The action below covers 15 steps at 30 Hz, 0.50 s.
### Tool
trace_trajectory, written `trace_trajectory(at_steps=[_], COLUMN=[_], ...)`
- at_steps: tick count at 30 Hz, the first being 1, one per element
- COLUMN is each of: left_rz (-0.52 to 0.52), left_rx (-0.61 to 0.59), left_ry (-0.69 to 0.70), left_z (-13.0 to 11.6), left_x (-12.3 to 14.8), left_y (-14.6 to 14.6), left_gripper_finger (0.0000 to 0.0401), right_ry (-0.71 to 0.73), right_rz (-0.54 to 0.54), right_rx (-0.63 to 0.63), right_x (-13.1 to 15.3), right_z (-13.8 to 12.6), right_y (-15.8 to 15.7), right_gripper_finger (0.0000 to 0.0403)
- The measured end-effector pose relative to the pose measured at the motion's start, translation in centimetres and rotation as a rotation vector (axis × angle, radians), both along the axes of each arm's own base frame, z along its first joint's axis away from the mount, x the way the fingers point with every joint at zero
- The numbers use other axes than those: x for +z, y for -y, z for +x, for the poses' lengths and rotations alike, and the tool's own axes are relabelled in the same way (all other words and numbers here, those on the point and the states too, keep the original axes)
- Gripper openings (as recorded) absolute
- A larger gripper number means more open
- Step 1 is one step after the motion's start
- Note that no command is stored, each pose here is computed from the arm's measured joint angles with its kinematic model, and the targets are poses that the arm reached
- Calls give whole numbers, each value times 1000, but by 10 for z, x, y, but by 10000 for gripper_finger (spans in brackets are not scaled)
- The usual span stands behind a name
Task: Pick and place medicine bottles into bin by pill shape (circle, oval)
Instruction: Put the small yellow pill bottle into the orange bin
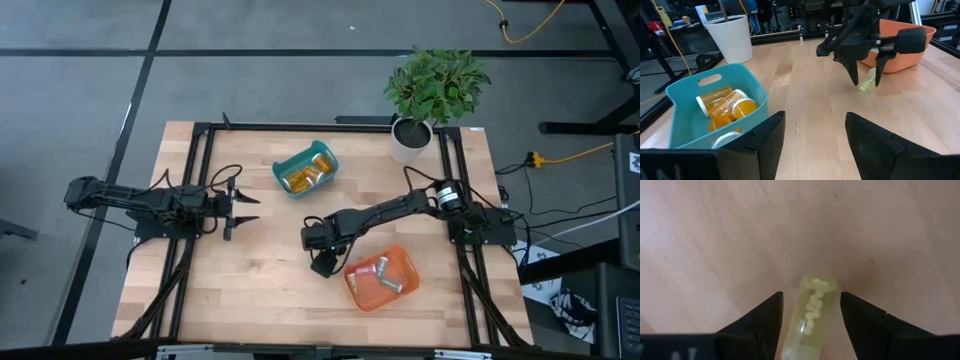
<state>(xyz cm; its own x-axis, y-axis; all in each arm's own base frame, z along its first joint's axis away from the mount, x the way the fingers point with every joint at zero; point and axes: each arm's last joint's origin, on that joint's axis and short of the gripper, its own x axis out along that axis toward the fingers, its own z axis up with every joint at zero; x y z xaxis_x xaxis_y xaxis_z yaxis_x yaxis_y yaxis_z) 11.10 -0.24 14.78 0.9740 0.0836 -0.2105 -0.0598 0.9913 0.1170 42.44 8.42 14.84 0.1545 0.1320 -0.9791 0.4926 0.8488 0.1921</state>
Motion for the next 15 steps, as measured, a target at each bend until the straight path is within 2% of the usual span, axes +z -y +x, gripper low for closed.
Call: trace_trajectory(at_steps=[3,11,15], left_rz=[0,0,0], left_rx=[0,0,0], left_ry=[0,0,0], left_z=[0,0,0], left_x=[0,0,0], left_y=[0,0,0], left_gripper_finger=[202,202,202], right_ry=[-60,-74,-88], right_rz=[-12,-8,-11], right_rx=[-2,0,8], right_x=[-6,-11,-10], right_z=[-4,-2,-2], right_y=[2,9,10], right_gripper_finger=[200,200,186])
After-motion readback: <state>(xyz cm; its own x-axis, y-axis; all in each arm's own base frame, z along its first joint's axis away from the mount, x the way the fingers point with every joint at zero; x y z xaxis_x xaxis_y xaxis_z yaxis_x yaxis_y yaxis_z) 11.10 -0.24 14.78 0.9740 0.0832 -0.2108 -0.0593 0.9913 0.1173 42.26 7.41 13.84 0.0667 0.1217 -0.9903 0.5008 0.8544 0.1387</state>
